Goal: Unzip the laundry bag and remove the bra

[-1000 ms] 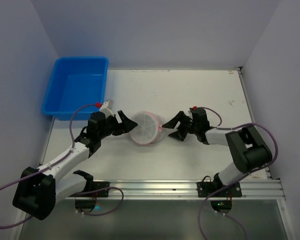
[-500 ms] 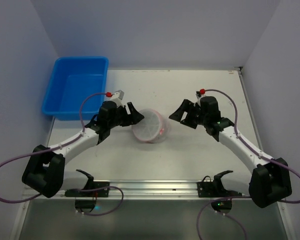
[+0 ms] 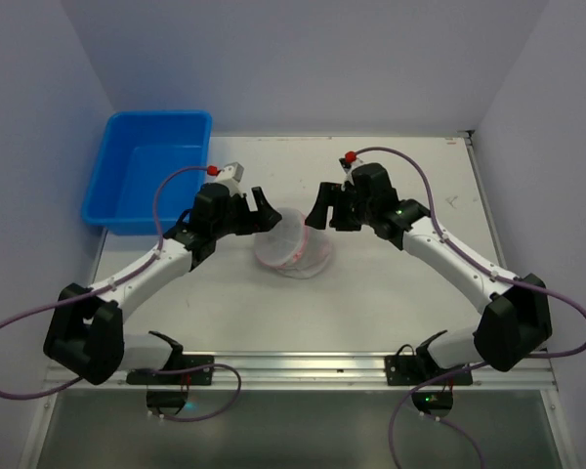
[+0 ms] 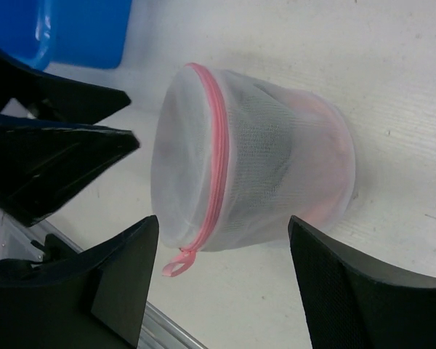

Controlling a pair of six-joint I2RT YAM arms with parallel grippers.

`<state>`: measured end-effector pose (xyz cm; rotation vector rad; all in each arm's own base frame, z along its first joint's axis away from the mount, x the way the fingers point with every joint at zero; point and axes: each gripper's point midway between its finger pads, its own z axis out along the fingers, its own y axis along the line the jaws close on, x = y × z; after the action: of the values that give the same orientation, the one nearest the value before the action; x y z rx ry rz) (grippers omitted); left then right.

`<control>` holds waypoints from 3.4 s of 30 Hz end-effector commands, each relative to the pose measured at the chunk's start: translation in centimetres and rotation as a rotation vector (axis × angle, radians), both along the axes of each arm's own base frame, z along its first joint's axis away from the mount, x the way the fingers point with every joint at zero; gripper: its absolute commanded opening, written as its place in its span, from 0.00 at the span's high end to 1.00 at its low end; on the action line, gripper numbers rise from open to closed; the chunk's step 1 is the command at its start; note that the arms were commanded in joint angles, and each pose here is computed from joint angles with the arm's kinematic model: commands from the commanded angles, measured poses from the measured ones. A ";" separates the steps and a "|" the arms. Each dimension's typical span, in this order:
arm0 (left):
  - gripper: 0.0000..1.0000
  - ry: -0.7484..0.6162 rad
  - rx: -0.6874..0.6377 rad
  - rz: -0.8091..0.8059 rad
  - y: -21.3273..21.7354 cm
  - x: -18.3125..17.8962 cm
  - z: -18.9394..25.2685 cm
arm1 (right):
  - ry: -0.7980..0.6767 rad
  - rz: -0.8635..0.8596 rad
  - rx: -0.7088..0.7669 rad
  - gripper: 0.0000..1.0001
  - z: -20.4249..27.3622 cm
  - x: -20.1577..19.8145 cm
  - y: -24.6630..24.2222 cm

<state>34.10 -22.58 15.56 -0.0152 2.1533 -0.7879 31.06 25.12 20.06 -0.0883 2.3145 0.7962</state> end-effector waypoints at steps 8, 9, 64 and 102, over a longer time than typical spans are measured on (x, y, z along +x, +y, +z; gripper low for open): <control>0.09 0.159 -0.090 0.127 2.9 -7.4 -2.8 | 0.072 0.037 -0.011 0.29 -1.4 -0.3 2.8; 0.09 0.170 -0.104 0.137 2.9 -7.9 -3.1 | 0.070 0.036 -0.012 0.29 -1.3 -0.2 3.1; 1.00 0.045 -0.283 0.158 -4.3 -7.1 -0.7 | 0.104 -0.102 0.123 0.72 -6.7 -4.3 -0.3; 1.00 0.061 -0.185 0.155 -5.3 -6.3 0.4 | -0.225 0.178 -0.399 0.64 -5.8 -7.4 5.5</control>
<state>26.67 -27.36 13.84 -0.3225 2.1653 -0.9009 22.50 30.11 12.47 -0.5622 2.2907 0.3981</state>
